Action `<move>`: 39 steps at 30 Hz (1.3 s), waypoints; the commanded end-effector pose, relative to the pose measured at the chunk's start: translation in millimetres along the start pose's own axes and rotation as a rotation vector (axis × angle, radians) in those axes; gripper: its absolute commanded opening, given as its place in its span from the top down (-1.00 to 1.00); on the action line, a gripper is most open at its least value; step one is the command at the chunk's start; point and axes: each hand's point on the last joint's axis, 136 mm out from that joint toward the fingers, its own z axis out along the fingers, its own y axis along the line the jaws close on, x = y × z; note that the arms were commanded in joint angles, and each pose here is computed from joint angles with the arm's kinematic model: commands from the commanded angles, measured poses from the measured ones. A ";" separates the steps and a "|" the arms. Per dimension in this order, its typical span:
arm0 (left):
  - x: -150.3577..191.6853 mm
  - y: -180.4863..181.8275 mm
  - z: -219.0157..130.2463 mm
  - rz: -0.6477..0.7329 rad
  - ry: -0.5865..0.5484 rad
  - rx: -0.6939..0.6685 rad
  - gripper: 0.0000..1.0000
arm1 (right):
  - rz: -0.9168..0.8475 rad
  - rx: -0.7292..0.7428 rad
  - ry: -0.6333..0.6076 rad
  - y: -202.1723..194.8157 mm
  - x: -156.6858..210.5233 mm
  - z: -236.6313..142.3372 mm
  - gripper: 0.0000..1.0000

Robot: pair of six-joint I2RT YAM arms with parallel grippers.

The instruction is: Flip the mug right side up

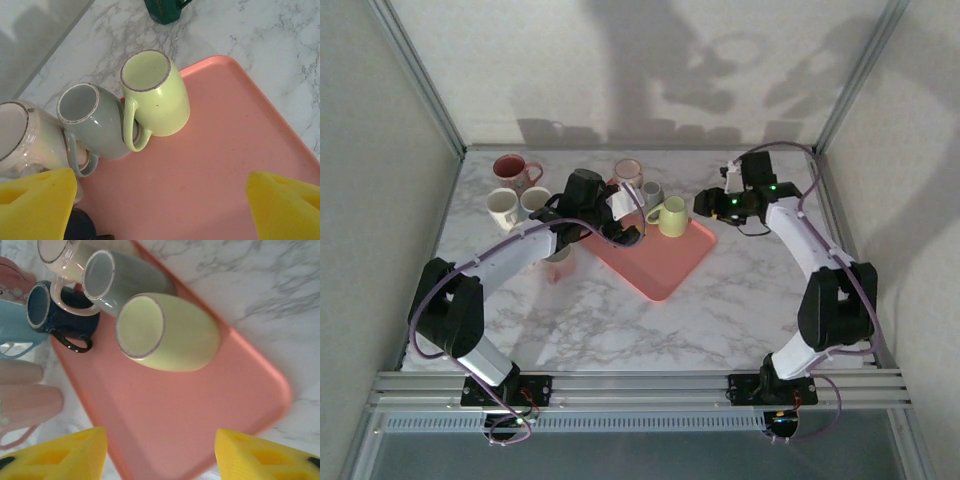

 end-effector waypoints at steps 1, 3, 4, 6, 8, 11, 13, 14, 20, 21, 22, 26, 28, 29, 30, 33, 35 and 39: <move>-3.0 -5.6 1.1 0.056 -0.022 0.013 -0.74 | 0.112 -0.054 0.004 10.9 -13.4 17.1 -0.24; 2.1 -7.5 2.3 0.060 -0.016 0.012 -0.74 | 0.136 -0.048 0.024 9.1 -15.4 31.0 -0.27; 4.5 -8.2 2.9 0.059 -0.012 0.015 -0.75 | 0.151 -0.049 0.033 8.2 -16.3 37.9 -0.30; 6.6 -11.1 3.5 0.054 -0.011 0.026 -0.75 | 0.168 -0.049 0.045 6.7 -18.7 49.0 -0.43; 8.1 -15.4 2.6 0.053 -0.011 0.041 -0.75 | 0.166 -0.039 0.051 6.6 -21.4 58.0 -0.45; 11.3 -18.4 1.0 0.054 -0.015 0.038 -0.75 | 0.167 -0.014 0.062 3.5 -24.3 68.6 -0.48; 15.4 -20.1 1.2 0.054 -0.009 0.039 -0.75 | 0.177 -0.006 0.072 1.6 -25.8 75.3 -0.48; 16.7 -20.6 1.0 0.053 -0.006 0.038 -0.75 | 0.182 -0.003 0.078 0.2 -26.4 78.8 -0.48; 20.8 -24.8 3.9 0.041 -0.009 0.049 -0.76 | 0.179 0.020 0.096 -5.8 -31.1 95.7 -0.50; 21.0 -25.2 4.8 0.037 -0.009 0.051 -0.76 | 0.177 0.032 0.103 -8.8 -30.0 99.2 -0.49; 21.2 -25.4 5.2 0.034 -0.010 0.053 -0.76 | 0.170 0.042 0.110 -11.6 -29.5 101.9 -0.49; 23.1 -24.2 6.3 0.029 -0.006 0.044 -0.76 | 0.148 0.074 0.156 -21.8 -16.9 108.1 -0.44; 26.1 -23.8 7.5 0.032 0.002 0.040 -0.76 | 0.126 0.075 0.179 -23.7 -7.0 106.7 -0.42; 27.5 -24.4 8.0 0.034 0.005 0.040 -0.76 | 0.110 0.070 0.195 -23.2 0.0 105.9 -0.41; 28.5 -24.3 8.2 0.035 0.007 0.039 -0.76 | 0.093 0.062 0.216 -23.0 7.2 104.2 -0.40; 31.7 -26.4 11.4 0.034 0.014 0.050 -0.75 | 0.019 0.033 0.289 -19.4 31.0 97.8 -0.37; 33.5 -28.8 13.7 0.037 0.019 0.059 -0.75 | -0.033 0.025 0.325 -18.4 45.1 90.4 -0.36; 35.8 -36.9 18.0 0.046 0.030 0.084 -0.74 | -0.105 -0.009 0.362 -12.2 64.8 71.6 -0.33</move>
